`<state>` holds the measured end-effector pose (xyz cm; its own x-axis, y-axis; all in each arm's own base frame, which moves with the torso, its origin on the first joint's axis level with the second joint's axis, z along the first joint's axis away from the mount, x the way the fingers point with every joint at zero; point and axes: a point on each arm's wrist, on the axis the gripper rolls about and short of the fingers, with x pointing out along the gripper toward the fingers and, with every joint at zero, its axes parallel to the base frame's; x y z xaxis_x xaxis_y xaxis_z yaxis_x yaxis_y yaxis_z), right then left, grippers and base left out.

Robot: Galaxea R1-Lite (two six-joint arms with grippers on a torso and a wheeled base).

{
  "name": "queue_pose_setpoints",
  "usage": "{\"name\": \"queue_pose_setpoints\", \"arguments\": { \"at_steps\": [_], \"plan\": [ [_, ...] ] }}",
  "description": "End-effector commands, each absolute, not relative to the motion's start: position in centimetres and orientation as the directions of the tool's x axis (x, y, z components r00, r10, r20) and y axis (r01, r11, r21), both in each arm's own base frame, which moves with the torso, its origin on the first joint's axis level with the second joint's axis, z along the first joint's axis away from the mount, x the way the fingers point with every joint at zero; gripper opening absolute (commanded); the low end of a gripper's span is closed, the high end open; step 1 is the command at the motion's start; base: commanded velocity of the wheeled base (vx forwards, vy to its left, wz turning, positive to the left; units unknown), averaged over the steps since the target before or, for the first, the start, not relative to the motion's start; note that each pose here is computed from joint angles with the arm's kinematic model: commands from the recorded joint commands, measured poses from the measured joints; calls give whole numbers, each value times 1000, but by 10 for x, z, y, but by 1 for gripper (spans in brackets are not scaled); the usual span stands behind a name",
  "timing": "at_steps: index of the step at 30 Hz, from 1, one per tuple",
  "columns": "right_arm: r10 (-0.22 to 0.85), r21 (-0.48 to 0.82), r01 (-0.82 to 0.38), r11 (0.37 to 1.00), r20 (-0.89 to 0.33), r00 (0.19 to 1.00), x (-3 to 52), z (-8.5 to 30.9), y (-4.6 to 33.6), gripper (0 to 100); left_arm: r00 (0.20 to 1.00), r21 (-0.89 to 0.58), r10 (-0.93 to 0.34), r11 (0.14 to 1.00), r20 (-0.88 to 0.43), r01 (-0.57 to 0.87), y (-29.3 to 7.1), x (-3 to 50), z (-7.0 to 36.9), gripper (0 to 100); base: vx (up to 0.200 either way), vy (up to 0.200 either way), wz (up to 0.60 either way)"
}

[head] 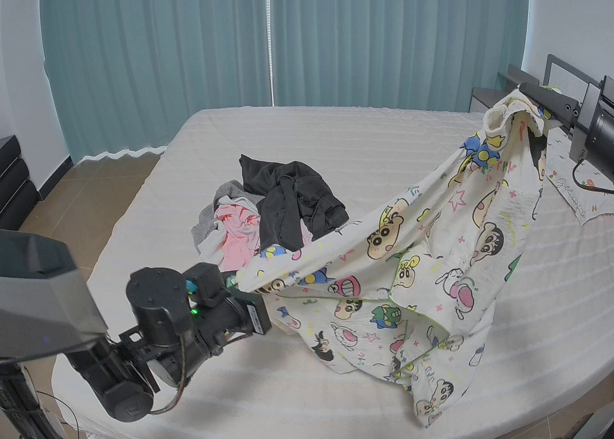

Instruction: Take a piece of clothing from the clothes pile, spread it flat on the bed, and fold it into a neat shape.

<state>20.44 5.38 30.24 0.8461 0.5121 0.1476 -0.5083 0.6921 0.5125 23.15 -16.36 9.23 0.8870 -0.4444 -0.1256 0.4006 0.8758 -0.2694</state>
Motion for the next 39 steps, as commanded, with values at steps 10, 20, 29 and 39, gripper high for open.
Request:
{"name": "queue_pose_setpoints", "arguments": {
  "at_steps": [10, 20, 29, 39],
  "plan": [
    [441, 410, -607, 681, 432, 787, 179, 390, 46, 0, 901, -316, -371, 847, 224, 428, -127, 203, 287, 0, 0, 0, 0],
    [517, 464, -597, 655, 301, 801, 147, 337, 51, 0, 941, -270, -334, 902, 60, 338, -118, 189, 236, 0, 0, 0, 0],
    [528, 500, -567, 655, 234, 816, 149, 313, 52, 0, 921, -257, -388, 894, -30, 368, -122, 173, 198, 0, -67, 0, 0],
    [552, 526, -610, 593, 285, 783, 138, 326, 51, 0, 910, -255, -413, 885, -43, 390, -125, 167, 192, 0, -200, 0, 0]
  ]
}}
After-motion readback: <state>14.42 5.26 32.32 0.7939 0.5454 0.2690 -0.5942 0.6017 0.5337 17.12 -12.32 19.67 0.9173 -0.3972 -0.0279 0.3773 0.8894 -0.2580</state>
